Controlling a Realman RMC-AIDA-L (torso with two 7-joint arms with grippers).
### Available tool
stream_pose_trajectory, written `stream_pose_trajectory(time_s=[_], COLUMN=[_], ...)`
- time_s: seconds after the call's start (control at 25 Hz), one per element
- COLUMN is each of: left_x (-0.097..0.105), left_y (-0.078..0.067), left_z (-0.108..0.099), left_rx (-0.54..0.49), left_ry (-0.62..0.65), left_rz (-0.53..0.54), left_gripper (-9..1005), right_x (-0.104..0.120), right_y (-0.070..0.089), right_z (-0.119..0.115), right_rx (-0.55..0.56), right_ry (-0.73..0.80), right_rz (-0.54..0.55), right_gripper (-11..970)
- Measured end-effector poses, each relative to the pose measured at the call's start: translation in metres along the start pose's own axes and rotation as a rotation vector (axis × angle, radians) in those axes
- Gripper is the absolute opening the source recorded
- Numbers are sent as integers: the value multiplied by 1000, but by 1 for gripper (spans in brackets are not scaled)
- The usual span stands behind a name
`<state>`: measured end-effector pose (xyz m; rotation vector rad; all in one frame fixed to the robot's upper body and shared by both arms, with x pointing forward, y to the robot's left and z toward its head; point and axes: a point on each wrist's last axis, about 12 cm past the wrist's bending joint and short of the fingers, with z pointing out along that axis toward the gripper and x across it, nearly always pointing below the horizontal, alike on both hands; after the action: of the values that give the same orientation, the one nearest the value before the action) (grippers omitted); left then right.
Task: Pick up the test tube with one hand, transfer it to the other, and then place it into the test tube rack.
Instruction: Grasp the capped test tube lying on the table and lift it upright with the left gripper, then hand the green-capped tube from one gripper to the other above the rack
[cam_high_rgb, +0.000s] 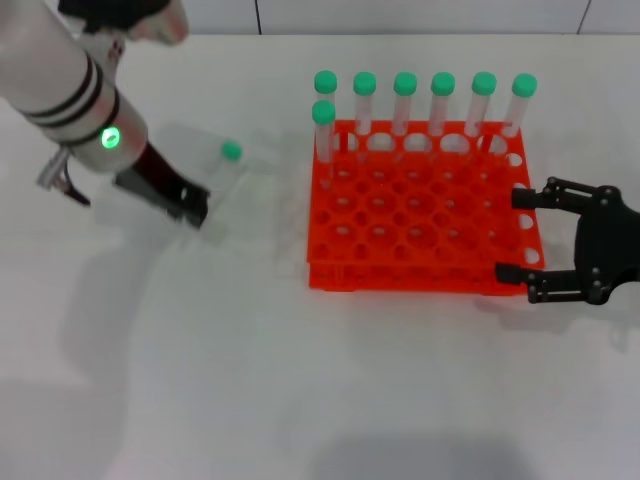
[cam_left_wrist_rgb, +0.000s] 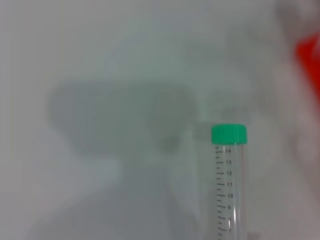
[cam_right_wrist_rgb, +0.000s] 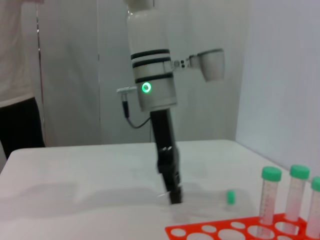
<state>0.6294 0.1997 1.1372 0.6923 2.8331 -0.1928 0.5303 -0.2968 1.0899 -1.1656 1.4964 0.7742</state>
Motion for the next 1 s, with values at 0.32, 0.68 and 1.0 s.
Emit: stream_pose_trajectory(time_s=[0.32,0.68,1.0], left_x=[-9,-1,-3], left_y=[-9,-10,-6], left_z=[-59,-75,-51], left_rx=[2,205,483], left_ry=[-432,-796,-841], left_rz=[171,343,453], left_gripper=[191,191,192], right_x=[-5,-10,-18], right_y=[0,-1,-3], right_z=[-9,-9,-9], right_rx=[-3,-26,-41], right_ry=[-44,-59,-76], right_rz=[11,30,35], right_gripper=[869,870,870])
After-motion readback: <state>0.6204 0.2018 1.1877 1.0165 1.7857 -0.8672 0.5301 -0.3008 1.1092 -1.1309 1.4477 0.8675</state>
